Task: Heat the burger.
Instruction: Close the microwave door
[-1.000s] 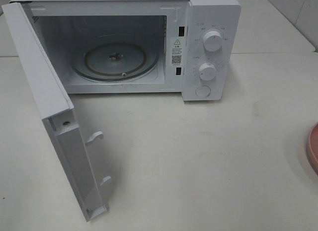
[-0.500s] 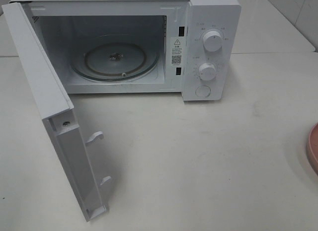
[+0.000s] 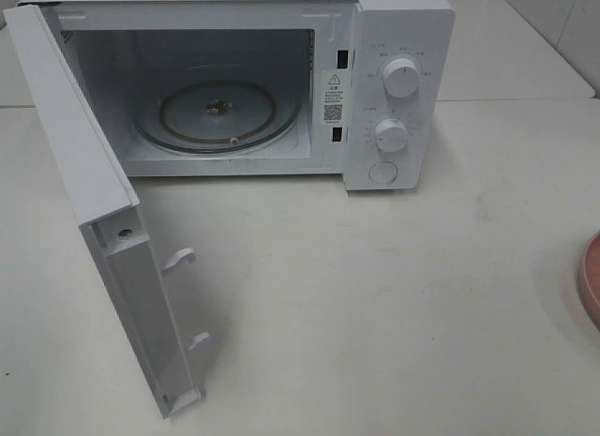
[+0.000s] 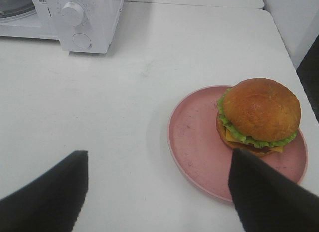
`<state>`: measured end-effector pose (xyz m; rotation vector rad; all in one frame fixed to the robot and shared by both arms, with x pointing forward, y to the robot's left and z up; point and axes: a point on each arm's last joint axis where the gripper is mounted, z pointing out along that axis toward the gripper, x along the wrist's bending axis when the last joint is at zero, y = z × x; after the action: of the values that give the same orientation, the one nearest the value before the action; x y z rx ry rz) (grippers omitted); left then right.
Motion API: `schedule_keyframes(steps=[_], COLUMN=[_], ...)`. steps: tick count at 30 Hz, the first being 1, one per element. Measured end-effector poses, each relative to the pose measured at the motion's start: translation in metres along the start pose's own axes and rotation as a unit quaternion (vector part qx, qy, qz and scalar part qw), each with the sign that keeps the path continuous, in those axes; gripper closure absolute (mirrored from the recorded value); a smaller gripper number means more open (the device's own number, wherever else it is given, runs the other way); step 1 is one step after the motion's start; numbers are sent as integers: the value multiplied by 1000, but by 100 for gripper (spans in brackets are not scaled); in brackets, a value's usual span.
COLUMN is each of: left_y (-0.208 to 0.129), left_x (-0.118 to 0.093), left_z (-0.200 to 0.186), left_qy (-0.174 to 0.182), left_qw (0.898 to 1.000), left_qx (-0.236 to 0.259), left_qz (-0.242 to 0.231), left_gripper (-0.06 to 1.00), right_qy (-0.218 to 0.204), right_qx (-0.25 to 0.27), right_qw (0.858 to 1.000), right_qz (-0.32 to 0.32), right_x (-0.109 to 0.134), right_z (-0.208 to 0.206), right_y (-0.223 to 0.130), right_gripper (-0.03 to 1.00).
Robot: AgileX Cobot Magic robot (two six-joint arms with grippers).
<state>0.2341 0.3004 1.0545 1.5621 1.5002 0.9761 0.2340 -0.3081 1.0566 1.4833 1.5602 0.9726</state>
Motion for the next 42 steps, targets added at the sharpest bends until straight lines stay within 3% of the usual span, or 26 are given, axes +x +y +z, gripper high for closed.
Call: schedule_keyframes(steps=[36,42], left_y=[1,14], left_x=[-1,0], left_z=[-1,10], left_qy=[-3,-3], left_qw=[1000,1000], left_qx=[-4,13], left_qz=[-2,-2], left_gripper=[1,9], right_qy=[0,0], right_qx=[0,0], right_qw=[1000,1000], right_qz=[0,0], right_x=[0,0], right_z=[0,0], right_y=[0,0], right_gripper=[20,20])
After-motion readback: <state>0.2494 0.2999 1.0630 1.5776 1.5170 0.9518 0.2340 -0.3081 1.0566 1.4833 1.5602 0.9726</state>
